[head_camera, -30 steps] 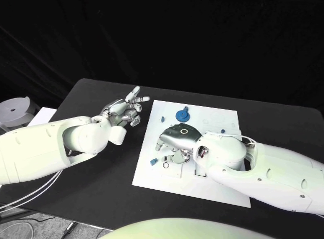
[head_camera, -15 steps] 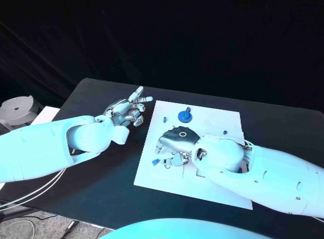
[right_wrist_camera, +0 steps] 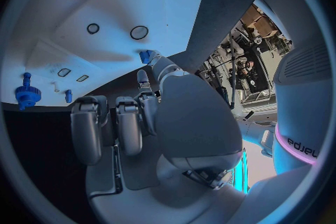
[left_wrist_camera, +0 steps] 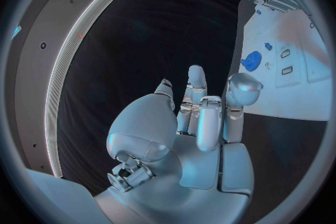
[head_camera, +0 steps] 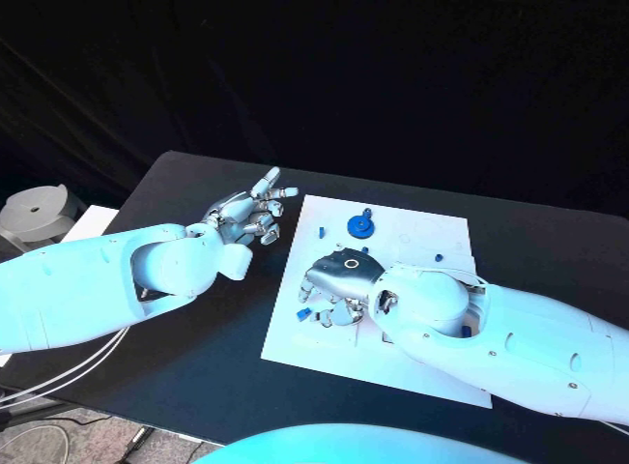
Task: Assemble the parts on the task board
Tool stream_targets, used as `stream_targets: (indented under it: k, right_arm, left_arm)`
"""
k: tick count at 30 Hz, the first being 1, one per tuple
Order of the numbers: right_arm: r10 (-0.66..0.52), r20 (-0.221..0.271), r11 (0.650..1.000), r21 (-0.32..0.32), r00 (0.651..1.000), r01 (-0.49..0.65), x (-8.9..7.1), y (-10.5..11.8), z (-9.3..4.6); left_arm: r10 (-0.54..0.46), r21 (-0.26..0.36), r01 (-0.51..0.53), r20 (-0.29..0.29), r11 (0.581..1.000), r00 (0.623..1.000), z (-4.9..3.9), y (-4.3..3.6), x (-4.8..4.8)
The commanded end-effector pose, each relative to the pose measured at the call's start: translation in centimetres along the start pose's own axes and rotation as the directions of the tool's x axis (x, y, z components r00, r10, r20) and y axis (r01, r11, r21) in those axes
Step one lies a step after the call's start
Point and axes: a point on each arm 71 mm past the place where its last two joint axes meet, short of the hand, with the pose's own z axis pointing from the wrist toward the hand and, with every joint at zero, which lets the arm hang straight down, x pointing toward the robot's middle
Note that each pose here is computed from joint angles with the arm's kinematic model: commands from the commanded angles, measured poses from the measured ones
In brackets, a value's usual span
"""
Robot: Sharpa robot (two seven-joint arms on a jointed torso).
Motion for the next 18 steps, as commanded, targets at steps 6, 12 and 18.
stream_targets:
  k: [6, 12, 18]
  right_arm:
    - [-0.001, -0.019, 1.0, -0.015, 1.0, 0.001, 0.3, 0.26, 0.38]
    - [0.0, -0.023, 1.0, -0.017, 1.0, -0.001, 0.49, 0.35, 0.67]
    - [0.007, -0.033, 1.0, -0.021, 0.999, -0.008, 1.03, 0.53, 0.88]
  left_arm:
    - [-0.005, 0.012, 0.005, -0.008, 1.0, 1.0, 0.14, -0.14, 0.32]
    - [-0.005, 0.011, 0.005, -0.01, 1.0, 1.0, 0.19, -0.14, 0.41]
    - [-0.005, 0.011, 0.005, -0.011, 1.0, 1.0, 0.22, -0.14, 0.47]
